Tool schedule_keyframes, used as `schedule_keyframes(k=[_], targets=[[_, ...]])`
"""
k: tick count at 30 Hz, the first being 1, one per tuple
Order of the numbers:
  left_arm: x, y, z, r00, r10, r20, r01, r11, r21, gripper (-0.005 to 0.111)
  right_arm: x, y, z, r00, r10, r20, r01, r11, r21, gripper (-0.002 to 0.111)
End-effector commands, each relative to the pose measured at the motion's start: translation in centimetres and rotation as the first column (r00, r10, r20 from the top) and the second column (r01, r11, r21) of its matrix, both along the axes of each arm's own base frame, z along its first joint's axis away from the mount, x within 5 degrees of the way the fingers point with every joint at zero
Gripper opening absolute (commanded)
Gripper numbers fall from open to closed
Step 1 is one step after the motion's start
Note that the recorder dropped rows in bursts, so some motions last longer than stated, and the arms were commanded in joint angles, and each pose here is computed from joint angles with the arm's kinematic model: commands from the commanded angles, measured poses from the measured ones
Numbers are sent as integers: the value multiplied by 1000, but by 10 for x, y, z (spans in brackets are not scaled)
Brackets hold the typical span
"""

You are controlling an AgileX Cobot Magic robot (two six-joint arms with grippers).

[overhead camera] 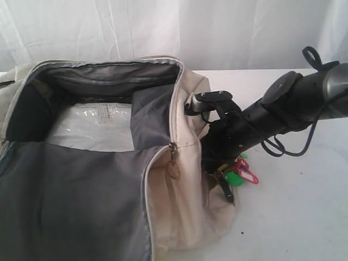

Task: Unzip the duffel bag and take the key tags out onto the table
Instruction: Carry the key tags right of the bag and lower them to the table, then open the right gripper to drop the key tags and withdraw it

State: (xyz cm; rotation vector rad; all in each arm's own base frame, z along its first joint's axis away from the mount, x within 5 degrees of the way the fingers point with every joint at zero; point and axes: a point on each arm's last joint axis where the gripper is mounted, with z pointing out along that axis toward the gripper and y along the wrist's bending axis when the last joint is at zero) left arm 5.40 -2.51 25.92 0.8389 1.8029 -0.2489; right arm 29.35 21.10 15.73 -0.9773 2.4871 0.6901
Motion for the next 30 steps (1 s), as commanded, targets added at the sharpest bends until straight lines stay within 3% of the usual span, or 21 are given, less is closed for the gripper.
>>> schedule_keyframes(k=[1,8,12,17,20,30], targets=[[0,1,-2,1000,8,3,-8,1000,2,59,-6,18,7,997,69,-29,-68,997,45,0],[0,1,-2,1000,9,4,-9,1000,3,59,-9,17,16,994,108,-19,-107,993,45,0],[0,1,-2,1000,9,4,-9,1000,3,59,-11,5,35,984,165,61,-162,986,-50,0],[0,1,-2,1000,9,4,-9,1000,3,59,-2,-48,62,991,88,98,-65,974,-217,0],[0,1,-2,1000,9,4,-9,1000,3,59,0,-70,69,995,63,79,-41,968,-247,0],[0,1,-2,1000,9,4,-9,1000,3,59,7,-98,76,990,30,135,18,940,-340,0]])
